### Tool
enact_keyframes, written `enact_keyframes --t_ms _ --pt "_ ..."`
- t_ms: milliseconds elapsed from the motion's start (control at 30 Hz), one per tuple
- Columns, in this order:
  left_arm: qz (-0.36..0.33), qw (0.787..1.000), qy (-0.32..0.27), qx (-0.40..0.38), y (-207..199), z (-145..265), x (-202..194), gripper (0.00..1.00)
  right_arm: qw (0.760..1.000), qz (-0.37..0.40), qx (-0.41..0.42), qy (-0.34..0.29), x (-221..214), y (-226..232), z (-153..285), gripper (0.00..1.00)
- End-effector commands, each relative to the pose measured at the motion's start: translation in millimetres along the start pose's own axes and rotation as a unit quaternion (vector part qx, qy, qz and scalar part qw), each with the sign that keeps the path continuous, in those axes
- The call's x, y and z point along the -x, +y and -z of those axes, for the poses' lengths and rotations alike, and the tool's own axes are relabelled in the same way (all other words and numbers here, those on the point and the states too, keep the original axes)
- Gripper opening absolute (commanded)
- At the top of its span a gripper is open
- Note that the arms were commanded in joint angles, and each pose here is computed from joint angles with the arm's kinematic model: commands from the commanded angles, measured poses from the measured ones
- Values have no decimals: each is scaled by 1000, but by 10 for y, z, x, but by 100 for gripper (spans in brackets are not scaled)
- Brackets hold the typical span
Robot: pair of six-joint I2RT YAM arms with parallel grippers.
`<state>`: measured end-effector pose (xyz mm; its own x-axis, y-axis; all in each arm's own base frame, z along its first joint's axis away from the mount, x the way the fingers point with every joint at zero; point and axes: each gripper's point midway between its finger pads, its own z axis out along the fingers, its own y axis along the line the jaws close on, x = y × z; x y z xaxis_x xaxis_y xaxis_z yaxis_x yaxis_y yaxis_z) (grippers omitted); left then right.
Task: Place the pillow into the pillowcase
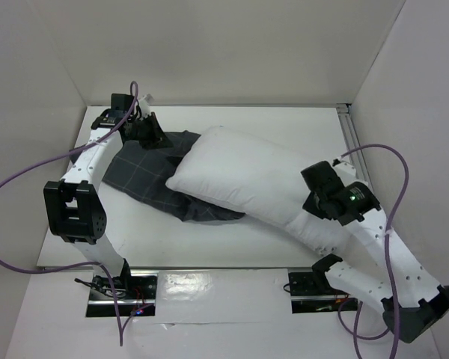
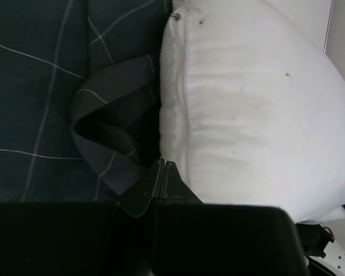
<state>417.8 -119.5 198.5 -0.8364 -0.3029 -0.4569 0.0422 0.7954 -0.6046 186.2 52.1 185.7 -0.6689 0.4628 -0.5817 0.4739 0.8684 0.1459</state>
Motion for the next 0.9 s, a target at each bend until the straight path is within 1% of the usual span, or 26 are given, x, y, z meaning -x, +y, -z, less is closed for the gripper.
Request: enact_keyframes --t_ms 0,33,67,100,167,200,233,267,300,333,367,400,433,467,500,533,567,633,667,700,733,767,800,867 --pt "-28 999 -34 -23 -206 163 180 0 998 -18 -41 -35 229 -368 163 0" --pt "-28 999 -34 -23 -206 163 180 0 997 -32 -59 -41 290 -487 155 0" --pt "-28 999 -34 -23 -206 163 180 0 997 -18 -66 -37 300 -546 149 0" --pt "-25 999 -37 -21 -175 177 201 0 997 -28 -64 -45 338 -567 183 0" --pt "-22 999 -39 -19 -143 192 222 0 997 -25 -57 -45 351 -545 206 0" --pt "-22 999 -39 -19 -143 192 222 0 997 -22 -48 -48 370 -505 239 5" --pt "-22 999 -39 -19 -143 192 222 0 997 -23 -36 -57 425 -458 301 19" --pt "-26 999 -40 -18 -139 192 222 0 998 -14 -19 -62 469 -396 347 53" --pt "-27 999 -37 -23 -156 194 214 0 997 -8 -2 -71 533 -336 396 66" --pt "-24 999 -34 -22 -135 179 187 0 996 -7 24 -86 645 -246 498 75" --pt "-24 999 -34 -22 -135 179 187 0 994 10 60 -94 729 -81 535 89" --pt "-22 999 -30 -20 -113 149 178 0 991 19 84 -98 783 26 571 93" --pt "-22 999 -30 -20 -112 149 178 0 990 28 103 -97 844 161 577 95" --pt "-24 999 -20 -27 -156 97 128 0 984 37 150 -89 866 395 581 96" --pt "-23 999 -9 -26 -146 32 65 0 980 45 173 -86 904 533 588 98" --pt "-30 999 -6 -22 -195 -10 22 0 975 60 207 -59 856 749 528 99" --pt "-30 1000 -3 -10 -150 -73 5 0 965 65 246 -69 907 994 519 99" --pt "-26 1000 15 -7 -133 -143 -98 0 953 75 283 -74 912 1319 494 100" --pt "-21 1000 19 -3 -135 -189 -128 0 942 95 312 -71 823 1664 471 100" --pt "-21 1000 17 2 -118 -192 -121 0 940 108 315 -75 772 1826 449 100" --pt "-20 999 29 4 -104 -250 -198 0 939 121 313 -79 713 1984 433 100" --pt "-20 999 27 9 -84 -252 -189 0 945 135 283 -89 703 2178 298 100" --pt "-17 999 28 13 -97 -250 -234 0 939 158 294 -87 541 2410 366 100" --pt "-20 999 28 18 -105 -222 -288 0 937 188 282 -82 379 2734 249 100"
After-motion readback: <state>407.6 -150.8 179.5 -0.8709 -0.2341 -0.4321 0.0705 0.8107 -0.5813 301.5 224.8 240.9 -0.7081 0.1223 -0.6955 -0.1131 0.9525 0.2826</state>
